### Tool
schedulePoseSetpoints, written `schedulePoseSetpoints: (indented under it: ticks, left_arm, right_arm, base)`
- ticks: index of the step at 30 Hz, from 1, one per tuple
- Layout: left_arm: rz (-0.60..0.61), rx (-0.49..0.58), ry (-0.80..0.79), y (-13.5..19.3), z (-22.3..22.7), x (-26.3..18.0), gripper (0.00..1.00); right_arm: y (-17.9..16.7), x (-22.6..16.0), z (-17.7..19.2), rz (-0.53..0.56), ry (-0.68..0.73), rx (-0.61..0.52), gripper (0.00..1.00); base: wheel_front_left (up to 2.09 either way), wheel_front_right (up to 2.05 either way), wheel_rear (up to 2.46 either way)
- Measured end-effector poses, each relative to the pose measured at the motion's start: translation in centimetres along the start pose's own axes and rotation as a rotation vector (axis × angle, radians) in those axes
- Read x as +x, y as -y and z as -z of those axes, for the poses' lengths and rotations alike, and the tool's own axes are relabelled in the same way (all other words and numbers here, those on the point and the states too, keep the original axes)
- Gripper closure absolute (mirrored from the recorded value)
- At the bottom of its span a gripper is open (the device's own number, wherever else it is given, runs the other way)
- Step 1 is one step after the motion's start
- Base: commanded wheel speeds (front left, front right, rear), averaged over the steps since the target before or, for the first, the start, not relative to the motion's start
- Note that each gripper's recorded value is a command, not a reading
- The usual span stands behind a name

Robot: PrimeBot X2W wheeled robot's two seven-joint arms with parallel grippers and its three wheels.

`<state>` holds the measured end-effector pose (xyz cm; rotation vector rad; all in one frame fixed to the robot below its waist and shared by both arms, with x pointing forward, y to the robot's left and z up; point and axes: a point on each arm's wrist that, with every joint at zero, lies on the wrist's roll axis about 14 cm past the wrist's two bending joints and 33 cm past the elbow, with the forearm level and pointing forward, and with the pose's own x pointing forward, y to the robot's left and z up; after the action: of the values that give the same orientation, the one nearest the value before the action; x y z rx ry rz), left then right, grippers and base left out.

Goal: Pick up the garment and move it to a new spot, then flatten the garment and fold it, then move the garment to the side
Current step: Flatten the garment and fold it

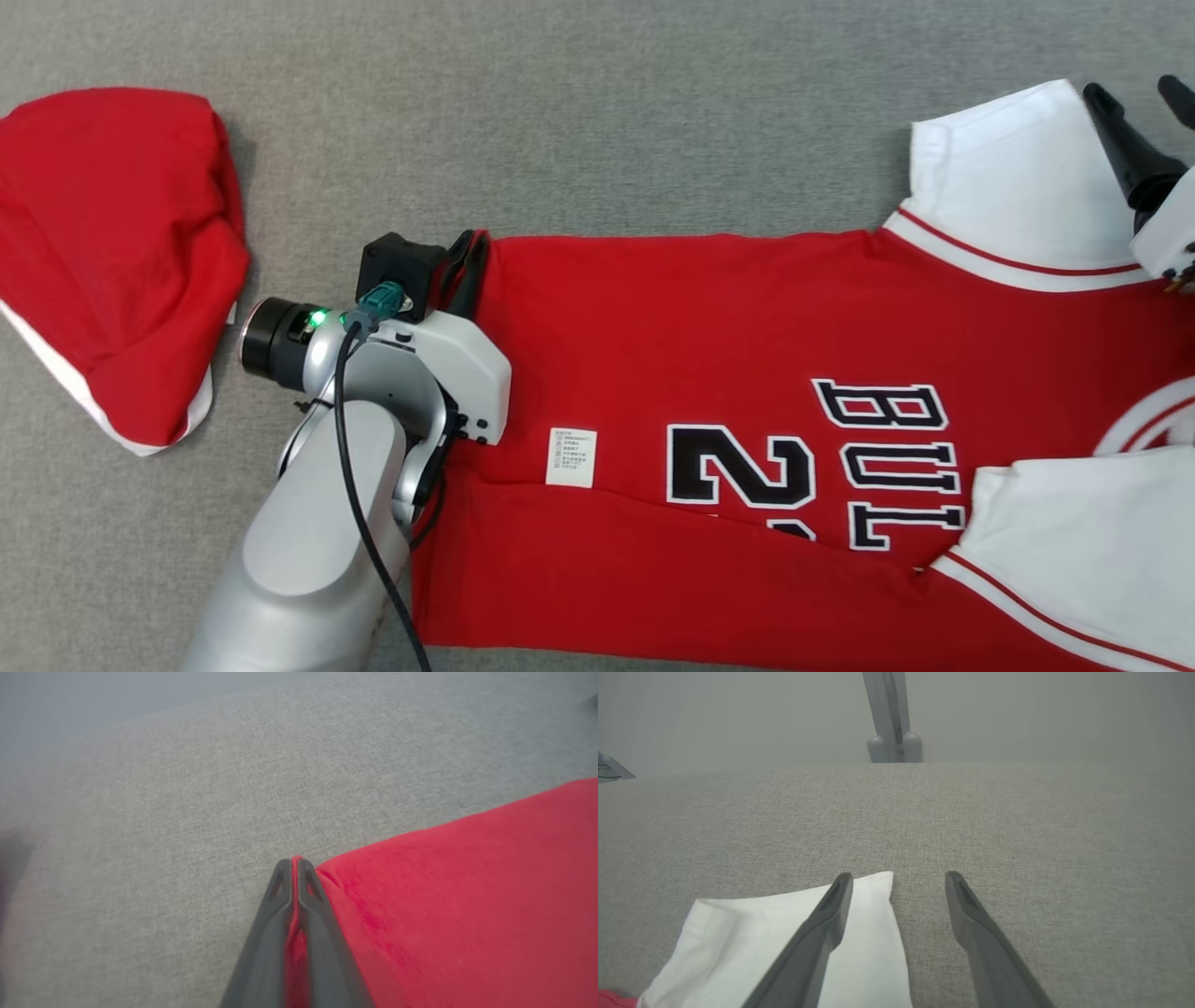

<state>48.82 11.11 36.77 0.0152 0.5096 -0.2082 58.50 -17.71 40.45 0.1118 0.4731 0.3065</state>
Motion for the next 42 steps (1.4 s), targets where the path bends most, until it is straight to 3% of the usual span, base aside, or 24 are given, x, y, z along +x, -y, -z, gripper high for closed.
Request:
schedulePoseSetpoints:
  ticks: [14, 15, 16, 17, 18, 30, 42]
  left_arm:
    - [-0.016, -0.010, -0.001, -0.8, 0.5, 1.0, 1.00]
    - [-0.017, -0.009, 0.000, -0.8, 0.5, 1.0, 1.00]
    - [-0.017, -0.009, 0.002, -0.8, 0.5, 1.0, 1.00]
    - [-0.017, -0.009, 0.001, -0.8, 0.6, 1.0, 1.00]
    - [-0.016, -0.011, 0.001, -0.8, 0.6, 1.1, 1.00]
    - [-0.019, -0.019, 0.012, -0.8, 0.5, 1.2, 1.00]
    - [-0.026, -0.013, 0.035, -1.1, -0.5, 0.6, 1.00]
  right_arm:
    - [-0.2, 3.5, 2.4, -0.017, -0.136, -0.008, 0.00]
    - [-0.2, 3.5, 2.5, -0.017, -0.141, -0.004, 0.39]
    - [-0.2, 3.5, 2.5, -0.016, -0.144, -0.003, 0.52]
    - [-0.3, 3.6, 2.4, -0.017, -0.144, -0.002, 0.52]
    - [-0.3, 3.6, 2.5, -0.019, -0.146, 0.000, 1.00]
    - [-1.4, 3.3, 1.1, -0.057, -0.063, 0.001, 1.00]
    - [-1.9, -0.1, -1.8, -0.087, 0.082, -0.095, 1.00]
  base:
    - [0.00, 0.00, 0.00]
    - [0.00, 0.00, 0.00]
    - [0.00, 0.00, 0.00]
    - [0.00, 0.00, 0.00]
    - [0.00, 0.00, 0.00]
    - [0.00, 0.00, 0.00]
    - [0.00, 0.00, 0.00]
